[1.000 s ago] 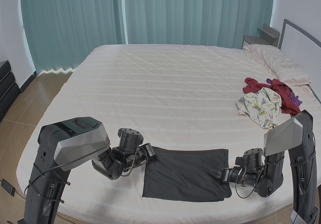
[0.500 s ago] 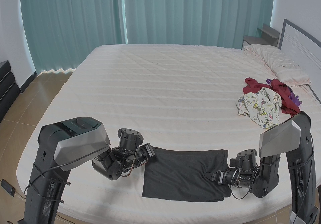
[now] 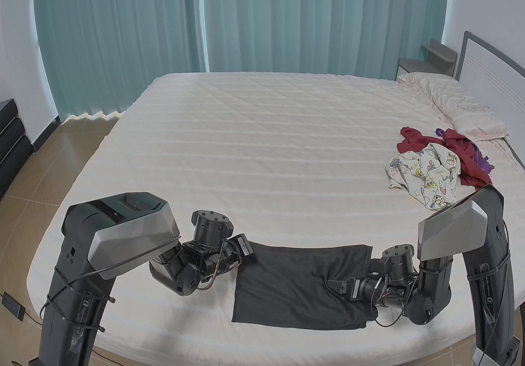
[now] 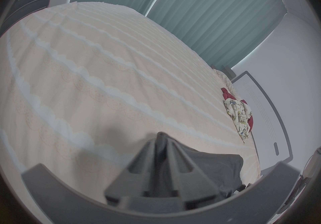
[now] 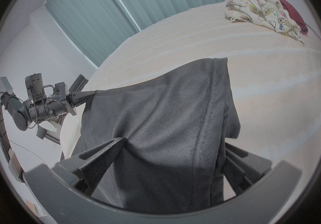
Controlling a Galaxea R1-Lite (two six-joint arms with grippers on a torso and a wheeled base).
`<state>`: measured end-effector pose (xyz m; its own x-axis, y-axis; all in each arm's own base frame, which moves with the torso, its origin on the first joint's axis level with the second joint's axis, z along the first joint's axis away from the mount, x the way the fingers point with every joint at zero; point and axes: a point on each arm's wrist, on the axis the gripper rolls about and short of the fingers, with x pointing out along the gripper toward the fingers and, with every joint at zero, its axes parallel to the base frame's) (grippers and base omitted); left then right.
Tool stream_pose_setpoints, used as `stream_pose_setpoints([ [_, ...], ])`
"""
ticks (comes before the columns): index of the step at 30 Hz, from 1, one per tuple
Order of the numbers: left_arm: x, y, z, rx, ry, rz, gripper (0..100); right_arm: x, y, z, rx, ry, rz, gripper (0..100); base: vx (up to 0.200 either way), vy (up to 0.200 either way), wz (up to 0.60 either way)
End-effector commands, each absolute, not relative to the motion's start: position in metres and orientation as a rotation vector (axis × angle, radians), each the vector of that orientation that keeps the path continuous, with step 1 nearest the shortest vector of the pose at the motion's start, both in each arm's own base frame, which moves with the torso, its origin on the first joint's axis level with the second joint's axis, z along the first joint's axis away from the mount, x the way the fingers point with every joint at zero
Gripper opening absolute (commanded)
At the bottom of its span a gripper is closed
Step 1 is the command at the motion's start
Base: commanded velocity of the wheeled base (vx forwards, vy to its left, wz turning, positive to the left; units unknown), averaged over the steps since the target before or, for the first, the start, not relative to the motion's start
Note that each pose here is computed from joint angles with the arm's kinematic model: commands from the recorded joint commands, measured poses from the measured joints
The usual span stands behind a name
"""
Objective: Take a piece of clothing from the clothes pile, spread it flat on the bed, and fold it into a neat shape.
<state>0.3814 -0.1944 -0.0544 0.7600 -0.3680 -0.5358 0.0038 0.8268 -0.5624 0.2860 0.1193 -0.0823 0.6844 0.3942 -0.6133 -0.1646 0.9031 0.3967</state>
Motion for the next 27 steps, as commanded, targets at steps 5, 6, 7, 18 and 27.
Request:
stream_pose_setpoints([
  [5, 0.38, -0.194, -0.057, -0.56, 0.687, -0.214, 100, 0.285, 0.119, -0.083, 0.321, 0.761, 0.316, 100, 0.0, 0.0, 0.0],
  [6, 0.38, -0.194, -0.057, -0.563, 0.681, -0.217, 100, 0.285, 0.119, -0.083, 0.321, 0.761, 0.316, 100, 0.0, 0.0, 0.0],
  [7, 0.379, -0.193, -0.057, -0.562, 0.678, -0.219, 100, 0.284, 0.119, -0.084, 0.322, 0.763, 0.315, 100, 0.0, 0.0, 0.0],
  [18, 0.329, -0.183, -0.052, -0.38, 0.802, -0.406, 100, 0.284, 0.118, -0.084, 0.323, 0.762, 0.3, 100, 0.0, 0.0, 0.0],
  [27, 0.321, -0.211, -0.064, -0.342, 0.802, -0.464, 100, 0.284, 0.119, -0.084, 0.323, 0.763, 0.306, 100, 0.0, 0.0, 0.0],
])
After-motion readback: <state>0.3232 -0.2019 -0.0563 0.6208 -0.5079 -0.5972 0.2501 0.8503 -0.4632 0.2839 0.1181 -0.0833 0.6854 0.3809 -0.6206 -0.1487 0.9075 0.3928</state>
